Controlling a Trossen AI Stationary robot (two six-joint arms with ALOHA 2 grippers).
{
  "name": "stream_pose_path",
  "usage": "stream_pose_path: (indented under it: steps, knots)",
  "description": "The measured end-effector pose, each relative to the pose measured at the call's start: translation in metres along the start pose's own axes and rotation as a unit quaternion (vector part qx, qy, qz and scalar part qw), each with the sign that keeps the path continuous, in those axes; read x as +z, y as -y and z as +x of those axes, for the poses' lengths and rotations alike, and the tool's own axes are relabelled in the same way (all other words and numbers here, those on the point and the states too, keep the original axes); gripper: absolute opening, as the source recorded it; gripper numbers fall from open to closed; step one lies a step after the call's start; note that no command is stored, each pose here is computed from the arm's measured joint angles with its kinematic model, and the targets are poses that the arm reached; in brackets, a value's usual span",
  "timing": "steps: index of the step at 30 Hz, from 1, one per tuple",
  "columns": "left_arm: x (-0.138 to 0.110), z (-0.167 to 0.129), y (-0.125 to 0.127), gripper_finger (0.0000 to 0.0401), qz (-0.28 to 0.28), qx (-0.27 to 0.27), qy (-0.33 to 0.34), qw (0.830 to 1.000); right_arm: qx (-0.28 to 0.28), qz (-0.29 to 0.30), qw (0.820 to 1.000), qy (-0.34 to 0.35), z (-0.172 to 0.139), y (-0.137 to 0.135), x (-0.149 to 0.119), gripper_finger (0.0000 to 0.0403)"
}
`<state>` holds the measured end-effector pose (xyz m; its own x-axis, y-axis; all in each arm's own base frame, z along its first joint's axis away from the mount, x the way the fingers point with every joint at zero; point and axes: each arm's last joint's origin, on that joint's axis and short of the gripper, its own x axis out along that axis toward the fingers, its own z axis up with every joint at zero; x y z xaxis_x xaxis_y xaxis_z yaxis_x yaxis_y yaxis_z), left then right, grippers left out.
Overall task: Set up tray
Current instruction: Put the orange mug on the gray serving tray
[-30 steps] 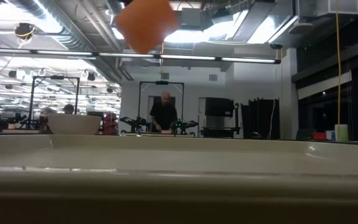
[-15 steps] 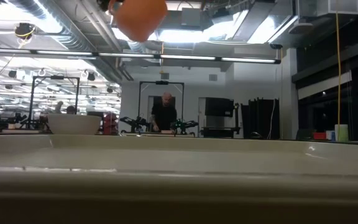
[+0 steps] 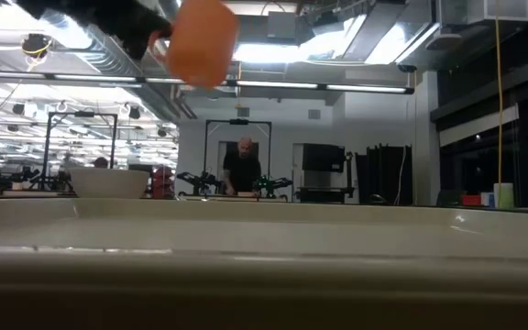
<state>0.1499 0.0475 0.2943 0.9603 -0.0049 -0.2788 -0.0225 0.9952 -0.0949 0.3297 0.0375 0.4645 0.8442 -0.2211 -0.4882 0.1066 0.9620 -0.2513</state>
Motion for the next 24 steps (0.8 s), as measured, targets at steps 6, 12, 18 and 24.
stream_pose_path:
  steps: [6,12,18,24]
  knots:
    - [-0.038,0.005,0.002,0.0038,-0.006,-0.016,-0.029,0.999,-0.005,0.024,1.0,-0.001,0.001,0.004,0.0,0.0169]
    - [-0.067,0.014,0.005,0.0038,0.0,-0.028,-0.041,0.999,-0.018,0.071,0.997,0.008,0.004,0.013,0.001,0.0169]
    - [-0.1,0.022,0.009,0.0038,-0.014,-0.051,-0.041,0.998,-0.028,0.097,0.995,0.016,0.006,0.02,0.002,0.0169]
    - [-0.125,0.024,0.013,0.0038,-0.021,-0.069,-0.071,0.995,-0.035,0.109,0.993,0.017,0.007,0.026,0.002,0.0169]
